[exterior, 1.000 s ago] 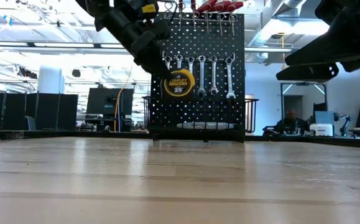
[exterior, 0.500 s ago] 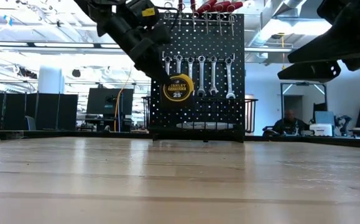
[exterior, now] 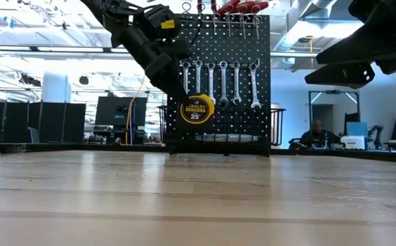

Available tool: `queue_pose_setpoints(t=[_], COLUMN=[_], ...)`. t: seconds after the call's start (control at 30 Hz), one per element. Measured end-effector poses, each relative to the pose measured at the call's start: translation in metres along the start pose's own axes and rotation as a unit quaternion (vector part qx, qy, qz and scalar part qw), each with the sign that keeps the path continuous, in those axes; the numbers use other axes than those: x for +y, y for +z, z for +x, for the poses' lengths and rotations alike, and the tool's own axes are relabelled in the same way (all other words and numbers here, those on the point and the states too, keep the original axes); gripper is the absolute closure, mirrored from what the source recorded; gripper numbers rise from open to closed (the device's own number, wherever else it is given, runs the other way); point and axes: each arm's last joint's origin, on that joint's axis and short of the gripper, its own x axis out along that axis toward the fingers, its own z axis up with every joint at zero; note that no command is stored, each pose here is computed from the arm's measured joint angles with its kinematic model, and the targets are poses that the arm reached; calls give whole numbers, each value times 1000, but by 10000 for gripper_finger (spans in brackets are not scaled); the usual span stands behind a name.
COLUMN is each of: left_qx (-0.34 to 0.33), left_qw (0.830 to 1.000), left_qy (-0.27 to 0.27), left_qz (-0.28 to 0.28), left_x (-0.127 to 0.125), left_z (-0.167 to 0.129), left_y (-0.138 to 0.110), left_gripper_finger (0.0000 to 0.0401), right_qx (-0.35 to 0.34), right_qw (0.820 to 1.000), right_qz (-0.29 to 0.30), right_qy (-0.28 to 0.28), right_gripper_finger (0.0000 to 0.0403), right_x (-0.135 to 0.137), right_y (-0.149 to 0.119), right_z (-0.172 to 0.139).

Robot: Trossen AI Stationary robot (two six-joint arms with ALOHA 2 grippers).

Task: Hang tools onto peg board
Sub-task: Put the yellow steel tape on the wire basket on the pegboard, then return to Home Position

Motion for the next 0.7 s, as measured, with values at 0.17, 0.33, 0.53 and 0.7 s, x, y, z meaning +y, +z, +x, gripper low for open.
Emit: queue_pose_setpoints(t=[0.17, 0.33, 0.53, 0.7], left_qx=[0, 4, -11, -34], left_qw=[1000, 1000, 999, 997], left_qy=[-1, 1, 46, 57], left_qz=[-8, -10, -18, -29], left_x=[0, -1, 3, 2], left_z=[0, -6, -38, -65], left_y=[0, 1, 9, 15], left_gripper_finger=[123, 109, 107, 107], right_qx=[0, 0, 0, -7], right_qw=[1000, 1000, 1000, 1000], right_qz=[0, 0, 0, 7], right_qy=[0, -1, -2, 2], right_gripper_finger=[66, 66, 66, 66], right_x=[0, 0, -1, -1], right_y=[0, 0, 1, 5], right_z=[0, 0, 0, -3])
